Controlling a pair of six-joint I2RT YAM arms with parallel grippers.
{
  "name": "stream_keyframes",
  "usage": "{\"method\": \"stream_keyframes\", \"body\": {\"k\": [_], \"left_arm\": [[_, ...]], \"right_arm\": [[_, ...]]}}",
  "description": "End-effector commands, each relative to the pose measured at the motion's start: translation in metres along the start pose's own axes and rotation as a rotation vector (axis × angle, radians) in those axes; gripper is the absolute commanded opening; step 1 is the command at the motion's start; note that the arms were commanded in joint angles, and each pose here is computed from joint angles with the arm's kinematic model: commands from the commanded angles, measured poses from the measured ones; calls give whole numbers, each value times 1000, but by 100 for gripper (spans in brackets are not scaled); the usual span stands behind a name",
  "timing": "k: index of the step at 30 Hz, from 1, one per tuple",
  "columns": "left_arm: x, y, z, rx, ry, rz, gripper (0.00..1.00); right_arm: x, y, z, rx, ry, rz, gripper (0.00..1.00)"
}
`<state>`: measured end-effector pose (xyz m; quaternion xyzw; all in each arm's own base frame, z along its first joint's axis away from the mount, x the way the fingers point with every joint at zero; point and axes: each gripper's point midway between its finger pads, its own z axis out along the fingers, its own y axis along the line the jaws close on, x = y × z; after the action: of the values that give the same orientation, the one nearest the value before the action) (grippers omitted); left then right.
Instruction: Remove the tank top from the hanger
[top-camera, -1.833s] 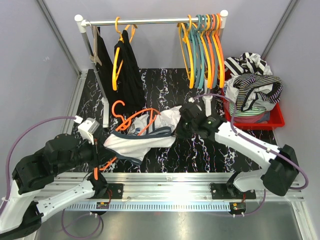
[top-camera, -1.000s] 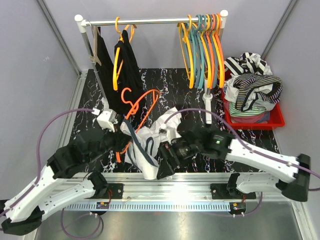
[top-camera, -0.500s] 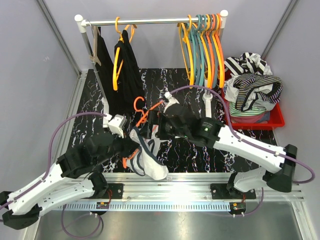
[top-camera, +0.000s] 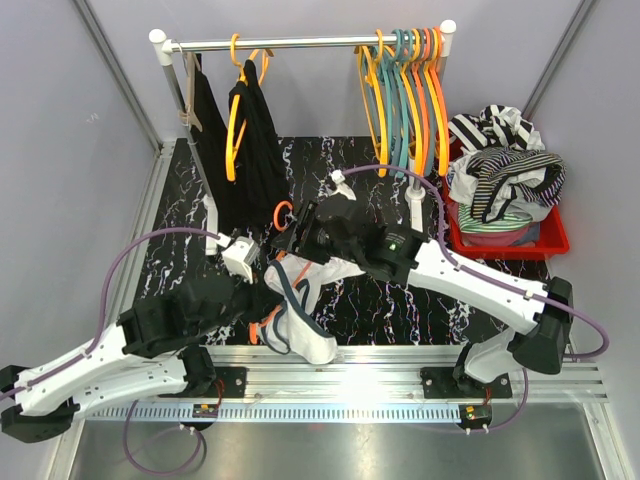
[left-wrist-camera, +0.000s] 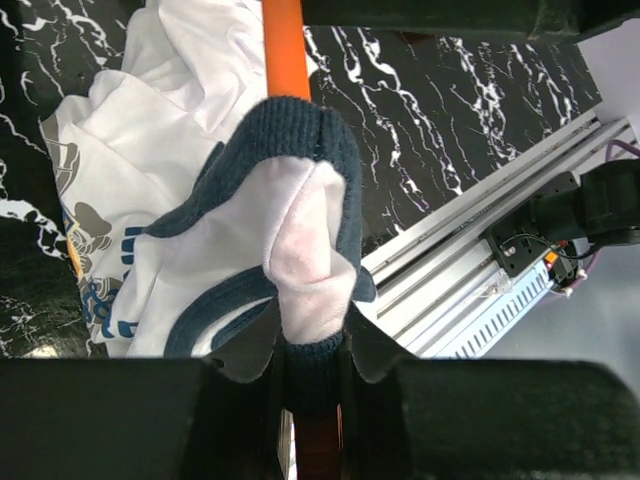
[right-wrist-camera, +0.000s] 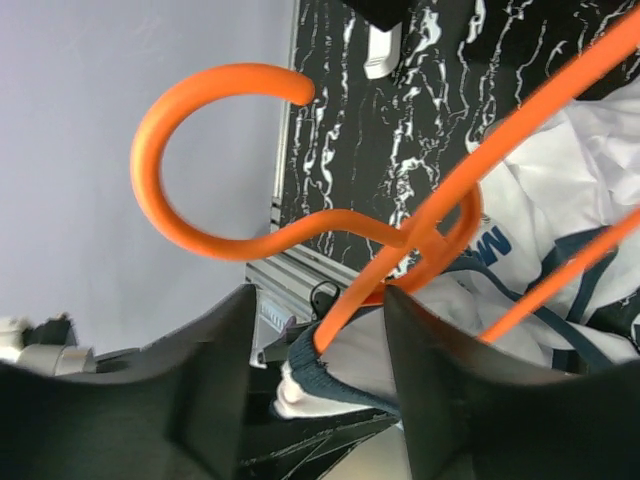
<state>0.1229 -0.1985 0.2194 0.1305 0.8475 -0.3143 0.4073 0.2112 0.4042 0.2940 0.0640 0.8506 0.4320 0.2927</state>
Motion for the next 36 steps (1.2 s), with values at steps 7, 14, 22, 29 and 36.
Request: {"method": "stream_keyframes", "body": {"k": [7,14,22,29,36], "left_arm": [[-45,-27,-6,53,-151,-29,0],[-46,-22,-12,48,-171,-35,0],[-49,-13,-23,48,-218,-76,0],[-43,-23,-16,93,-194,-87,0],[-57,-44,-11,149,-218,-88,0]], "right_arm": [[-1,7,14,8,15,79,50],[1,-12,8,52,-3,111,54],[-23,-36,-15,118,-125,121,72],[-8,-26,22,1,-7,201,64],[-8,-8,44,-80,-2,224,47]]}}
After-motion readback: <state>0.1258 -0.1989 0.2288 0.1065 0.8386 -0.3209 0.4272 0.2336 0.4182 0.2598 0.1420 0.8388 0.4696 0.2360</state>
